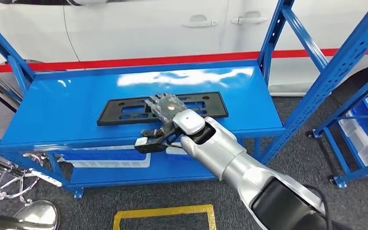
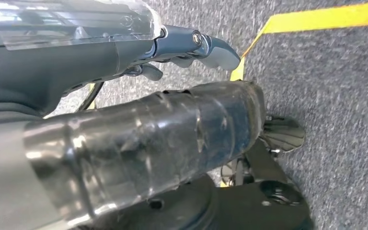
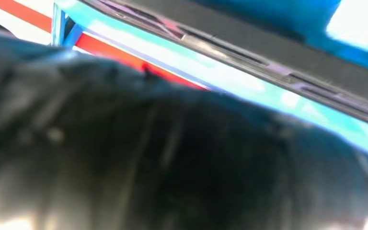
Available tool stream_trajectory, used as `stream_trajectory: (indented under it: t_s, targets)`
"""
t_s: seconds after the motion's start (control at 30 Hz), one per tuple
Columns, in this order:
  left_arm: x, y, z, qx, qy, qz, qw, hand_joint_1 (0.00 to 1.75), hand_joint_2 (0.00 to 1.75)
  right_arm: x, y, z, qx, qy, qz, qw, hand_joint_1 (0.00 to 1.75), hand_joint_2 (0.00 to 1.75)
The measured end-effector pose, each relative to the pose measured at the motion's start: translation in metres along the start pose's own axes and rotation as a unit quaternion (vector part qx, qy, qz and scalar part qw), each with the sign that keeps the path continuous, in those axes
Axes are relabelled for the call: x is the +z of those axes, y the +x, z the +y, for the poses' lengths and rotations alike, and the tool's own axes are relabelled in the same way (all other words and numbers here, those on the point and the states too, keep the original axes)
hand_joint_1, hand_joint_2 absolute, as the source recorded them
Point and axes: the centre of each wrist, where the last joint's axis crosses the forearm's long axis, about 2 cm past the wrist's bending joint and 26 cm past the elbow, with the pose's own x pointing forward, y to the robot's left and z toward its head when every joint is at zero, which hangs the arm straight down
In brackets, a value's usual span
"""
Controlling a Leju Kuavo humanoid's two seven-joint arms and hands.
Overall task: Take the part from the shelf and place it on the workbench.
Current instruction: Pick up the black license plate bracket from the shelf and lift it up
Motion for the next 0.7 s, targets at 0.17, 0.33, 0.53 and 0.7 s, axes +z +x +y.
stream_trajectory:
  t_s: [0.17, 0.33, 0.53, 0.7]
  targets:
    - [0.000, -0.001, 0.000, 0.001, 0.001, 0.004, 1.000, 0.00, 0.00, 0.001, 0.003, 0.011, -0.010, 0.010, -0.003, 1.000, 0.00, 0.00]
    - [0.000, -0.001, 0.001, 0.004, 0.003, 0.005, 1.000, 0.00, 0.00, 0.001, 0.002, 0.015, -0.012, 0.012, -0.002, 1.000, 0.00, 0.00]
    - [0.000, -0.002, 0.002, 0.006, 0.005, 0.007, 1.000, 0.00, 0.00, 0.002, 0.001, 0.018, -0.014, 0.012, -0.001, 1.000, 0.00, 0.00]
    - [0.000, -0.001, 0.002, 0.007, 0.005, 0.006, 1.000, 0.00, 0.00, 0.002, 0.002, 0.022, -0.017, 0.016, -0.001, 1.000, 0.00, 0.00]
